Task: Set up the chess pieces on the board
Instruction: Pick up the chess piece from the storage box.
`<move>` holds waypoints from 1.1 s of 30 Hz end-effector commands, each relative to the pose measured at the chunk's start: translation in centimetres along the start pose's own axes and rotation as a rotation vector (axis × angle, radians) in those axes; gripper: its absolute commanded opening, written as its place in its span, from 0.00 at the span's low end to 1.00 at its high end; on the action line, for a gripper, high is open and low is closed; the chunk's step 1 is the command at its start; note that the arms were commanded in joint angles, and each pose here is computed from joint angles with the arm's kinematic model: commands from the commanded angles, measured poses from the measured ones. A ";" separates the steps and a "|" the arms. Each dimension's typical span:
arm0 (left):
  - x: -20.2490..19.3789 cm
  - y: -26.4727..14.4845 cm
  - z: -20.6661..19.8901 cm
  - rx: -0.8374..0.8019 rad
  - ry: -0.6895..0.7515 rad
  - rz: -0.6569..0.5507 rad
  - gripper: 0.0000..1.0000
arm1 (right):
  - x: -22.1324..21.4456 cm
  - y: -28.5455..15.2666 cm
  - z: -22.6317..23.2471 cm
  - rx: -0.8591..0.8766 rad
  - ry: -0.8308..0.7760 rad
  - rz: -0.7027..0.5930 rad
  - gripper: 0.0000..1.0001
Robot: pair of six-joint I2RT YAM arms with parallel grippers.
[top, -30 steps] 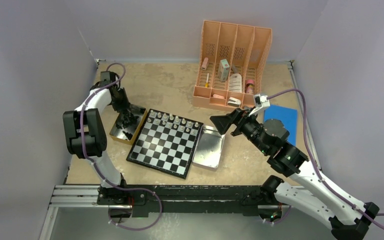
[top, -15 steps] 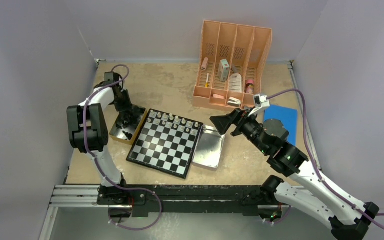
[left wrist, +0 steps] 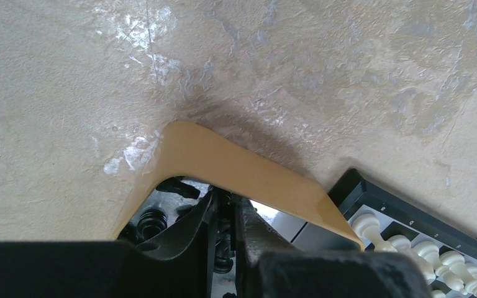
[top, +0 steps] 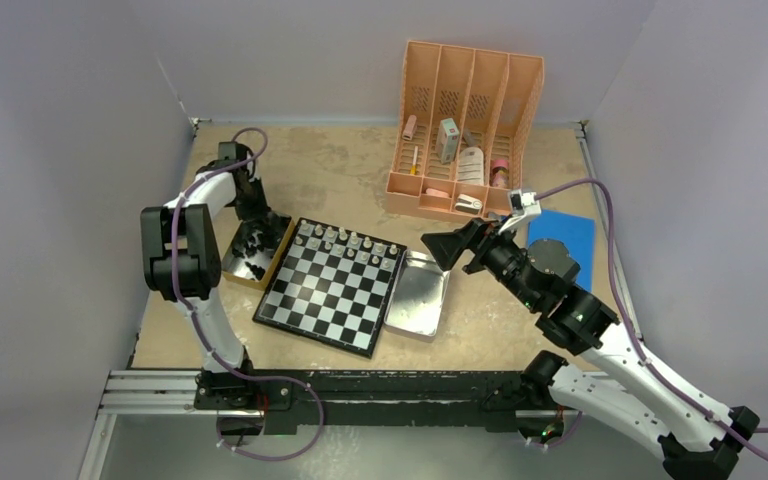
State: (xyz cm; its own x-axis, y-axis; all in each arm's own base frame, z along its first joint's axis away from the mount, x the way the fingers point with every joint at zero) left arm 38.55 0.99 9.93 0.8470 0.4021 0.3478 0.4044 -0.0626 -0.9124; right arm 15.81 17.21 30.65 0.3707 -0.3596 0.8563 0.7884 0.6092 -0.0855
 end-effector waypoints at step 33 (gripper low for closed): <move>-8.4 -11.8 -5.3 -0.101 0.096 0.045 0.06 | 2.4 -1.5 -0.3 -0.093 -0.068 -0.046 0.99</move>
State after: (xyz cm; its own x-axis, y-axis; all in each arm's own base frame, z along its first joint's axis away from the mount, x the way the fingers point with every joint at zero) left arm 30.81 -4.53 17.45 0.8968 0.2970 0.3280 0.3725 -0.1066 -0.9219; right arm 15.55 15.59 30.49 0.3601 -0.3103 0.8798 0.8279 0.5409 -0.1481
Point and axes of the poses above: each gripper's point midway between its finger pads, its own y axis out along the fingers, its own z axis along the line the jaws close on, x = y × z, the point moved 7 cm from there along -y, back along the fingers, and after that the axes turned 6 degrees about -y, right-handed, at the moved point
